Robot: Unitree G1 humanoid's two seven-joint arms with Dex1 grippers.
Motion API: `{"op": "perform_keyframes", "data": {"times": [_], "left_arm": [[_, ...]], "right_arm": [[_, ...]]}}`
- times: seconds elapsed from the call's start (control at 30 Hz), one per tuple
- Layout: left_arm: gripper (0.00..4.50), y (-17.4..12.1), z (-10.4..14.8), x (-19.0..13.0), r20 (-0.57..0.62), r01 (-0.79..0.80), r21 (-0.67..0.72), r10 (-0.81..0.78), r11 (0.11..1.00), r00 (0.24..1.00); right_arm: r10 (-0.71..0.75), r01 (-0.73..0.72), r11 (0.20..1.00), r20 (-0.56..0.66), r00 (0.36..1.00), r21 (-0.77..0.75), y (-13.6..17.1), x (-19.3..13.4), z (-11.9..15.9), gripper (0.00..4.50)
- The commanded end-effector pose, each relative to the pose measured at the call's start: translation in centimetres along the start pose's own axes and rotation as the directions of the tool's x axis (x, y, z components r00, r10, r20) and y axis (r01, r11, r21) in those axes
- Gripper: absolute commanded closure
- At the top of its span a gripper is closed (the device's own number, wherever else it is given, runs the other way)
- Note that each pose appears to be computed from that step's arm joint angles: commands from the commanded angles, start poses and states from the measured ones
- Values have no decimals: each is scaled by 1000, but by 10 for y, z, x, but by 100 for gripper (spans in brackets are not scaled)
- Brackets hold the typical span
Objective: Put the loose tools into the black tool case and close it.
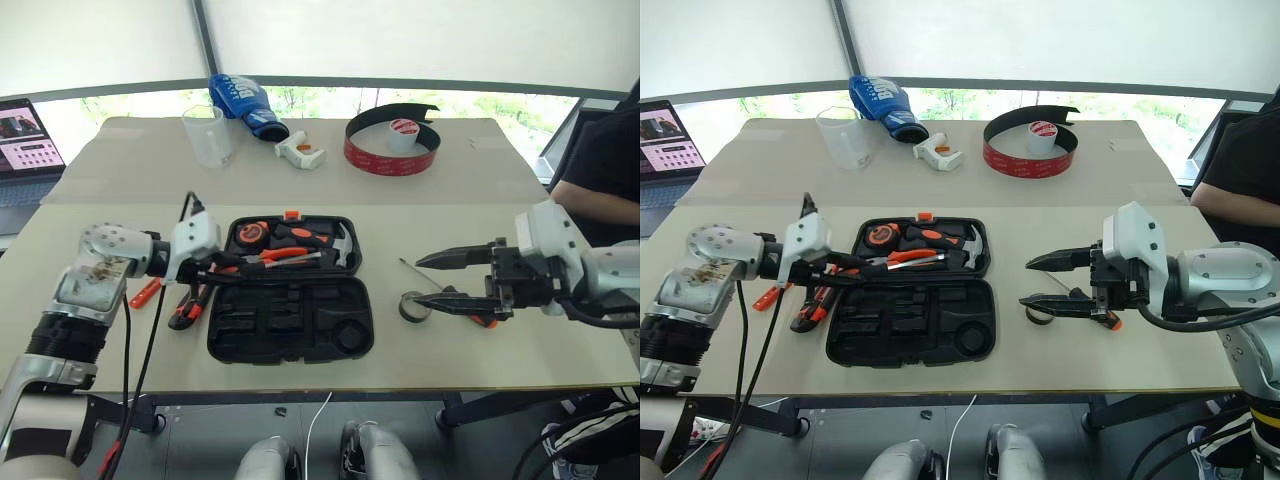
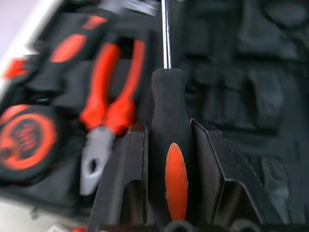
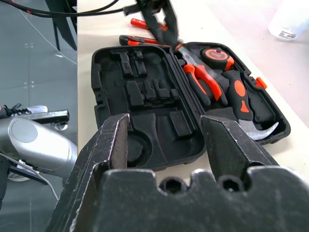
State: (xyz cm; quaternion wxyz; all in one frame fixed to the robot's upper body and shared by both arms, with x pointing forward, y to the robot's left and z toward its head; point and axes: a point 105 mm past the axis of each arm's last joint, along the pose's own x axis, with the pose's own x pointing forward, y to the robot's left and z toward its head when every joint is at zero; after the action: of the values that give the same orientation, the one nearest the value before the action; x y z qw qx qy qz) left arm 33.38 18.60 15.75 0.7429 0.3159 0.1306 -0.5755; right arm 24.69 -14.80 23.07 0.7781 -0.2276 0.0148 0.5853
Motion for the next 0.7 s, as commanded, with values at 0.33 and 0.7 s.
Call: {"op": "perform_keyframes", "data": {"times": [0.33, 0.7], "left_arm": [[364, 6, 8, 3, 5, 15, 65, -15, 998, 1000], [364, 8, -1, 20, -51, 39, 81, -35, 996, 998]], "right_arm": [[-122, 122, 992, 35, 992, 21, -12, -6, 1, 220], [-101, 101, 995, 35, 994, 9, -10, -3, -2, 446]]}}
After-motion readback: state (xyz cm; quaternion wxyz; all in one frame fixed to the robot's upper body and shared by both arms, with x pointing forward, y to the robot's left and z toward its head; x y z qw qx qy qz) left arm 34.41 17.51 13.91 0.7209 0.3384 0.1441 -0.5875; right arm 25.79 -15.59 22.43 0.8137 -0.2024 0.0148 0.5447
